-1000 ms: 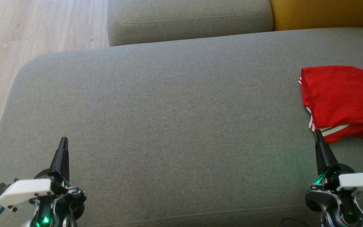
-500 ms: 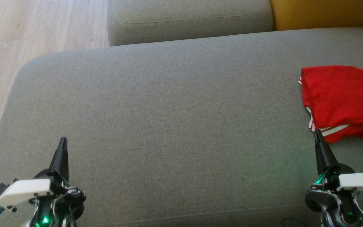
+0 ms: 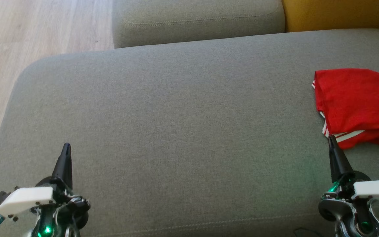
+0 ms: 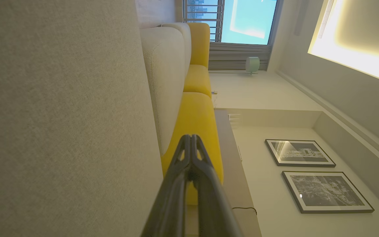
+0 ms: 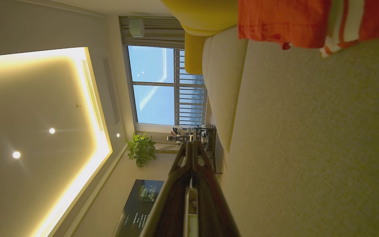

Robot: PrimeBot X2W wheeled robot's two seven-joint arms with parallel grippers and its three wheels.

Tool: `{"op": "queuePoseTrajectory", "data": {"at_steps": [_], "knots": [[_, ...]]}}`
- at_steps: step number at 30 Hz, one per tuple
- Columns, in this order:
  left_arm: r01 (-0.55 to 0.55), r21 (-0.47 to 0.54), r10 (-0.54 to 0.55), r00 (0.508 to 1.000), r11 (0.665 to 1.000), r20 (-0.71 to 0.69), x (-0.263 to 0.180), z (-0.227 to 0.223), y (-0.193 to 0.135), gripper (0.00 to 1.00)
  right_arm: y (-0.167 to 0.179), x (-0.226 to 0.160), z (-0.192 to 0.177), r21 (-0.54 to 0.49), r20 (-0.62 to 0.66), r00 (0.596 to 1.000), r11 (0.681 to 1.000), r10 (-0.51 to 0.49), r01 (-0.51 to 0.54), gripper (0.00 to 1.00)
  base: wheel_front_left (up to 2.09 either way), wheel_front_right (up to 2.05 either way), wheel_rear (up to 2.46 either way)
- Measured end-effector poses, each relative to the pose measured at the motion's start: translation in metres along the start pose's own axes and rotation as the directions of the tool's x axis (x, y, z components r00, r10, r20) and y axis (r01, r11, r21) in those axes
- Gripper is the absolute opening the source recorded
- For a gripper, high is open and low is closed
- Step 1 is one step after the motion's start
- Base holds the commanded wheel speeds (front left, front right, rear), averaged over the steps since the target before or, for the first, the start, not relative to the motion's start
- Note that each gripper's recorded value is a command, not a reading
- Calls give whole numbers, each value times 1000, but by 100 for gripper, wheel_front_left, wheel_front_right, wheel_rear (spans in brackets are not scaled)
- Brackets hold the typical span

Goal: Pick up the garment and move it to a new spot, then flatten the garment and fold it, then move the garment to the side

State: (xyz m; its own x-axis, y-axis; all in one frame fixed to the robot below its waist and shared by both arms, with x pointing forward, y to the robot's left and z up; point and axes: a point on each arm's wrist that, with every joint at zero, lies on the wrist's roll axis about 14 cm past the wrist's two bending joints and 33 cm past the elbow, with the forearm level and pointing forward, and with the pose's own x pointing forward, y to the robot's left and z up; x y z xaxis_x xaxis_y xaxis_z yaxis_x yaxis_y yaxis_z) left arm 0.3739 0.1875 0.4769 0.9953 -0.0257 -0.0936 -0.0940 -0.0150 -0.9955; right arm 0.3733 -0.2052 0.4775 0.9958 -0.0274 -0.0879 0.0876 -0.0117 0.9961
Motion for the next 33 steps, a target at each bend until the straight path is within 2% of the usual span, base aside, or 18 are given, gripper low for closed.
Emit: {"op": "queuePoseTrajectory", "data": {"at_steps": [33], "knots": [[0,-2,0,1000,1000,0,0,1,0,0,0,0,0,0,0,1000,1000,0,0,0,0,0,0]]}}
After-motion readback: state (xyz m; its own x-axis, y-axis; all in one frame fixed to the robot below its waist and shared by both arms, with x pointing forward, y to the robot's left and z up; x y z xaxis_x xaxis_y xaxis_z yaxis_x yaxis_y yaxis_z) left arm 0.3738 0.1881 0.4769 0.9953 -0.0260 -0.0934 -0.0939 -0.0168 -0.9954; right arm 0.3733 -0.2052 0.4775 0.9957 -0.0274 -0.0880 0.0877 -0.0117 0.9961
